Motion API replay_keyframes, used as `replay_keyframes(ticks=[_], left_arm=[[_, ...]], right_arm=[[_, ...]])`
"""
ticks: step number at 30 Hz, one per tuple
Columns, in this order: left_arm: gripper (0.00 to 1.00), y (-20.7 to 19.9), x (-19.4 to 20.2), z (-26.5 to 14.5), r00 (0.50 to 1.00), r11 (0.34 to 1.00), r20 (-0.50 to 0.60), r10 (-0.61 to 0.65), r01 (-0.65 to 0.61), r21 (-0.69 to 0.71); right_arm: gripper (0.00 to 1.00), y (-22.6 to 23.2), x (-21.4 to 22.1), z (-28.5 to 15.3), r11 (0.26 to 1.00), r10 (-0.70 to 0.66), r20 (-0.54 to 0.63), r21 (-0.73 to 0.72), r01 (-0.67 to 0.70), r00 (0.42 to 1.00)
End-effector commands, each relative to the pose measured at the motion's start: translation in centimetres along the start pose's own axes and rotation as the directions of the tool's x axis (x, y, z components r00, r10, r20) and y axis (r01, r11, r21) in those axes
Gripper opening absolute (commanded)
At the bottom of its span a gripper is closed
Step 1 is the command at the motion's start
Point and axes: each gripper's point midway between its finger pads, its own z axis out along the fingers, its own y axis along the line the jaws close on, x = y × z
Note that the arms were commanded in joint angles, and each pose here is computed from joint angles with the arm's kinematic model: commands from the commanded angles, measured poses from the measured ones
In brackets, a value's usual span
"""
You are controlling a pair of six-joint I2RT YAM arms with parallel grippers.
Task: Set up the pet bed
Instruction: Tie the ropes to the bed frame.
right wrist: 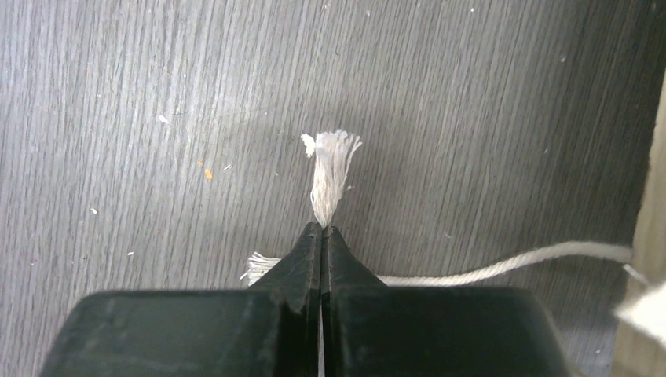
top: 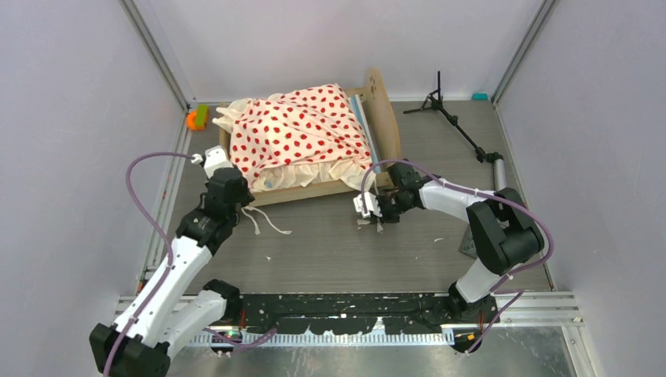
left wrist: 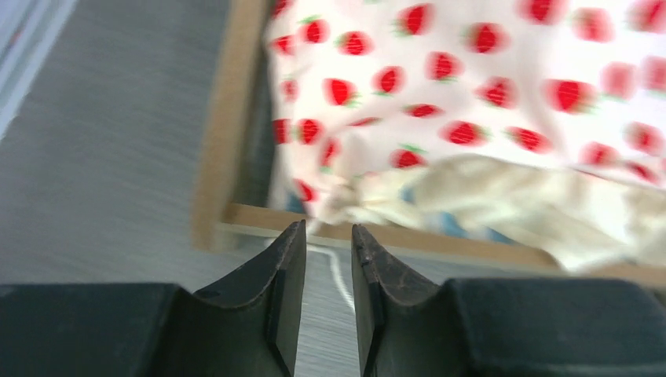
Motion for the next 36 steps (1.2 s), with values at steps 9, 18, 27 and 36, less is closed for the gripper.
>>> replay_keyframes(ticks=[9,18,27,36], left_arm=[[0.32,-13.3,0.8,-5.5,0.994,0.892,0.093,0.048,-0.085,0.445],[0.31,-20.0,5.9,-5.2,0.995,0.801,0.002,0.097,-0.079,0.594],[0.3,-22.3,8.7,-4.6,0.992,0.77,-0.027,0.124,-0.079,0.633],[0.31,-23.8,11.3,-4.9,0.988,0.719,-0.06,0.14,-0.06,0.693]], right_arm=[[0.0,-2.3,-2.2,-2.3,0.949,0.07,0.132,0.297,-0.107,0.989],[0.0,-4.1,-2.2,-3.1,0.89,0.136,0.177,0.41,-0.199,0.975],[0.0,-4.6,-1.5,-3.7,0.838,0.226,0.184,0.463,-0.288,0.956],[0.0,-3.3,-2.3,-5.6,0.814,0.252,0.197,0.487,-0.317,0.948]])
